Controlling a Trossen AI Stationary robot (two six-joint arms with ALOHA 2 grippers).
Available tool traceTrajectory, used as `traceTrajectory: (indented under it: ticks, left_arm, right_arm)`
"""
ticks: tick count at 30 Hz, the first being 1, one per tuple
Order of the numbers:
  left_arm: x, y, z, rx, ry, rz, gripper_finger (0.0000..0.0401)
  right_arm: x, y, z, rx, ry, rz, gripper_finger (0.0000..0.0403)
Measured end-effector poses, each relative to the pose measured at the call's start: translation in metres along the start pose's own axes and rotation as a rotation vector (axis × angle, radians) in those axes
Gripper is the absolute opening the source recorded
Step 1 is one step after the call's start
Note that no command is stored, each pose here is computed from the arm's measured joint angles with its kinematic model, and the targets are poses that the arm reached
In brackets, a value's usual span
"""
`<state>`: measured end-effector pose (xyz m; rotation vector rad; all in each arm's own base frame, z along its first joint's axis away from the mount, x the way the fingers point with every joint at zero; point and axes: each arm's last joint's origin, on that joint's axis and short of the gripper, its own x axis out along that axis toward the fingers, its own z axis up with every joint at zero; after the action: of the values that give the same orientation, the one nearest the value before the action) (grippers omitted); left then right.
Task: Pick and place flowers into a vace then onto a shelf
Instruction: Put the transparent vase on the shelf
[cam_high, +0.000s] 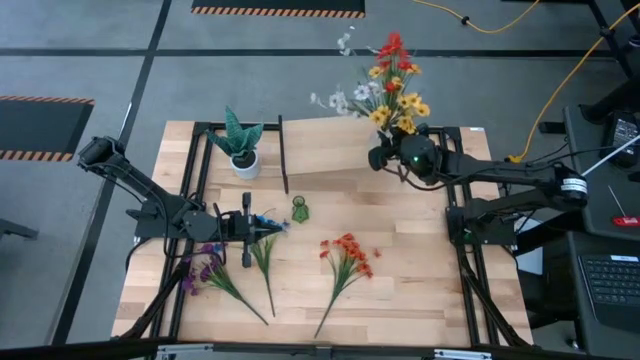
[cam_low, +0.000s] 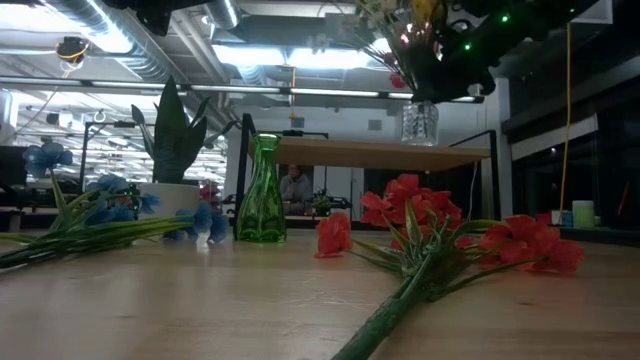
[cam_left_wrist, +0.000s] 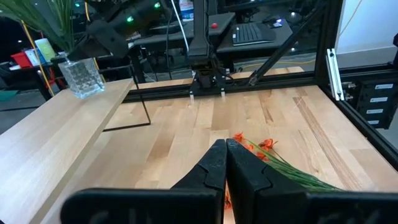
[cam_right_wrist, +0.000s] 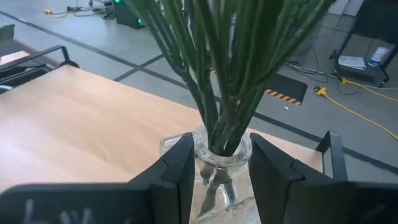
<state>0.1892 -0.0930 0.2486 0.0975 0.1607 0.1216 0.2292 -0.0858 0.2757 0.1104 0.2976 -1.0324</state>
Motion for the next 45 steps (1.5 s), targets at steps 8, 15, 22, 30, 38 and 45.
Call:
traceTrajectory:
  ticks: [8, 15, 22, 30, 38, 45]
  left_arm:
    - [0.000, 0.000, -0.002, 0.013, 0.017, 0.000, 0.0004]
    - [0.000, 0.000, -0.002, 0.004, 0.017, 0.000, 0.0001]
    - [0.000, 0.000, -0.002, 0.005, 0.017, 0.000, 0.0005]
    - [0.000, 0.000, -0.002, 0.008, 0.021, 0.000, 0.0003]
    - [0.000, 0.000, -0.002, 0.009, 0.021, 0.000, 0.0002]
    - [0.000, 0.000, -0.001, 0.002, 0.013, 0.001, 0.0006]
  right_arm:
    - [0.004, -0.004, -0.002, 0.008, 0.001, -0.017, 0.0115]
    - [0.006, -0.007, -0.002, -0.009, 0.002, -0.028, 0.0115]
    - [0.008, -0.010, -0.001, -0.006, 0.004, -0.044, 0.0115]
    - [0.009, -0.010, -0.002, -0.013, 0.010, -0.028, 0.0115]
    - [0.017, -0.010, -0.007, -0.035, 0.038, -0.051, 0.0116]
    - [0.025, -0.008, -0.009, -0.026, 0.046, -0.054, 0.0116]
